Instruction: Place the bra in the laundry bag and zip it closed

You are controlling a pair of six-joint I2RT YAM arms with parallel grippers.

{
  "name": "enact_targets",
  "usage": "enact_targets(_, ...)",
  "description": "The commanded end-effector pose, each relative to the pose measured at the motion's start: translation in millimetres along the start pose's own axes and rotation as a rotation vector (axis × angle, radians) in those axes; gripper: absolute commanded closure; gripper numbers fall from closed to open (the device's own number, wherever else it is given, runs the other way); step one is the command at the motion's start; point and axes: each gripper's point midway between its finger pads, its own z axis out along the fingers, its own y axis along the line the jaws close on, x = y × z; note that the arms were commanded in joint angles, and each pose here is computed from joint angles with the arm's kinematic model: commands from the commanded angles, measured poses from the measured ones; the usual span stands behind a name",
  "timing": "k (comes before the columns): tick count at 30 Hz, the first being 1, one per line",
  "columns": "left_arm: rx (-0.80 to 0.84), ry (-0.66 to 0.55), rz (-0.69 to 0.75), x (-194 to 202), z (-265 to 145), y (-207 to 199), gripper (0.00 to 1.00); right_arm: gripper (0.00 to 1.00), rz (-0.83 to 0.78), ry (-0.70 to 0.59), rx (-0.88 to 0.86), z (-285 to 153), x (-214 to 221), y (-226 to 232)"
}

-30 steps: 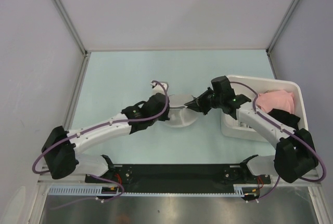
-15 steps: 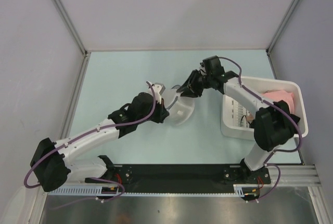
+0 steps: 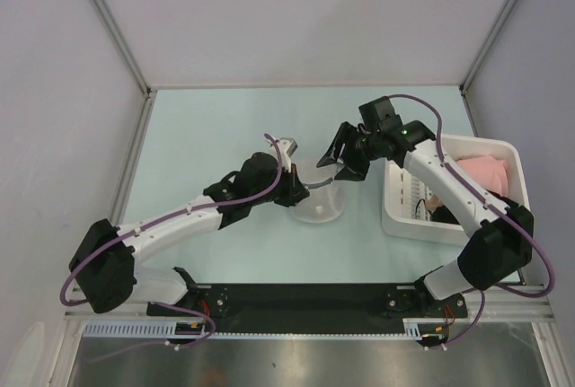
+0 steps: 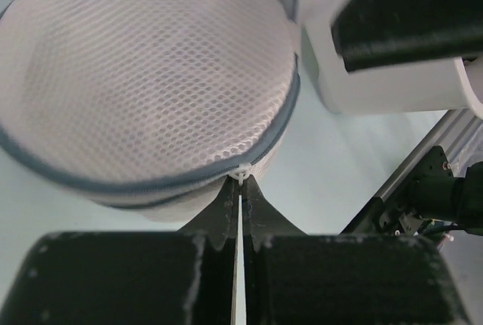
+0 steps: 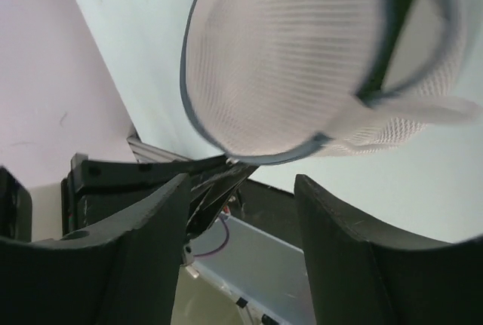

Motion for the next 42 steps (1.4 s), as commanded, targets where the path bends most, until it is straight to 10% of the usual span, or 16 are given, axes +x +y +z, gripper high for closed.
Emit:
enact_targets(1, 0.08, -0.074, -0.005, -30.8, 0.0, -26.9, 1.0, 0.43, 0.072, 0.035, 0.042, 1.7, 21.8, -7.6)
enact_targets(29, 0.174, -0.001, 0.036, -18.3, 18.9, -73.0, 1.0, 0.54, 0.509, -0.072, 0.042, -1.5, 27.8, -36.5)
enact_targets(34, 0.187, 0.012, 0.039, -14.2, 19.8, -76.5, 1.0, 0.68, 0.513, -0.097, 0.08, 9.9, 21.2, -46.4)
enact_targets(38, 0.169, 0.034, 0.033, -6.6, 22.4, -70.8, 1.0, 1.0, 0.489, -0.114, 0.116, 25.2, 15.9, -64.5)
enact_targets(42, 0.048, 0.131, 0.011, 13.9, 27.8, -34.9, 1.0, 1.0, 0.454, -0.093, 0.118, 31.8, 13.9, -75.2)
